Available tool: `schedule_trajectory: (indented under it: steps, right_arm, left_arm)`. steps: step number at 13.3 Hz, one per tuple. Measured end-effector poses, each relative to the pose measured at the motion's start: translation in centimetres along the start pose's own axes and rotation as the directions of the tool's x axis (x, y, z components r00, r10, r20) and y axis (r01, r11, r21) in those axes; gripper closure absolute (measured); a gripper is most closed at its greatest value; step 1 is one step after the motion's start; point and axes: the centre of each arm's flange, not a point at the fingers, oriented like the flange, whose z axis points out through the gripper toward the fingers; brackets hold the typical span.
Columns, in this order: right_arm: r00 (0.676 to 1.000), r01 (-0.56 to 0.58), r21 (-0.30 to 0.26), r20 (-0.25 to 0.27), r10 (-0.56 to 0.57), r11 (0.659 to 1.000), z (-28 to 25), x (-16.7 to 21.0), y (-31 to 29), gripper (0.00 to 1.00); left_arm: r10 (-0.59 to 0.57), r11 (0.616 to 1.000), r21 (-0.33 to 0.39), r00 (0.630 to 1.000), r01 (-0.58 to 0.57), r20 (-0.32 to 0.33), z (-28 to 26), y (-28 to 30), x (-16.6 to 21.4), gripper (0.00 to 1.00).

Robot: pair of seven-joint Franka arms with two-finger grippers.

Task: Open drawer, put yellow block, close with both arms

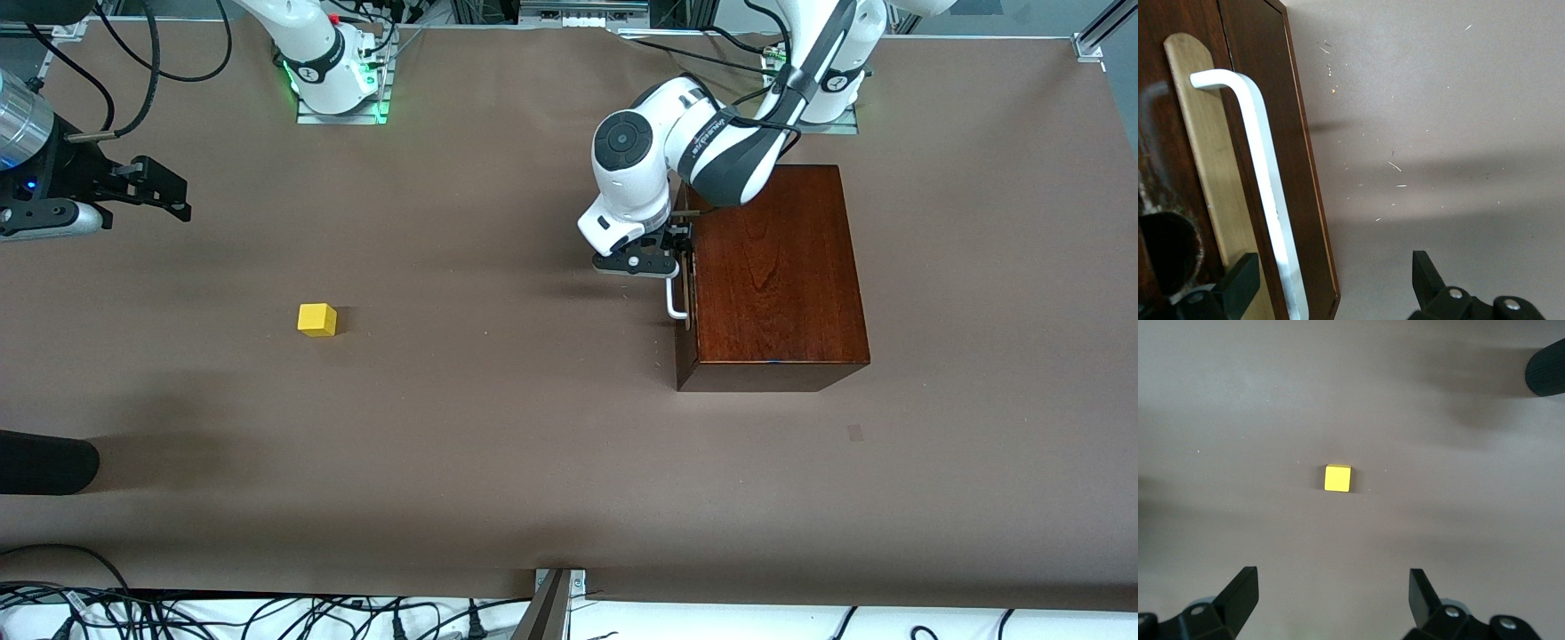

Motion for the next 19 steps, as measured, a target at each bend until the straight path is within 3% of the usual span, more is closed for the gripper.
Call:
schedule_trajectory:
  steps: [6,10,19]
  right_arm:
    - [1.0,0.0,0.0,0.006,0.0,1.0,0.1,-0.1,0.0,0.0]
    - [1.0,0.0,0.0,0.007,0.0,1.0,0.1,-0.1,0.0,0.0]
    - [1.0,0.0,0.0,0.008,0.0,1.0,0.1,-0.1,0.0,0.0]
  left_arm:
    - [0.025,0.995,0.1,0.997,-0.017,-0.079,0.9,1.5,-0.6,0.0]
    - [0.011,0.994,0.111,0.998,-0.004,-0.062,3.5,2.4,-0.3,0.0]
    - [-0.044,0.995,0.09,0.995,0.052,-0.088,3.4,2.7,0.1,0.0]
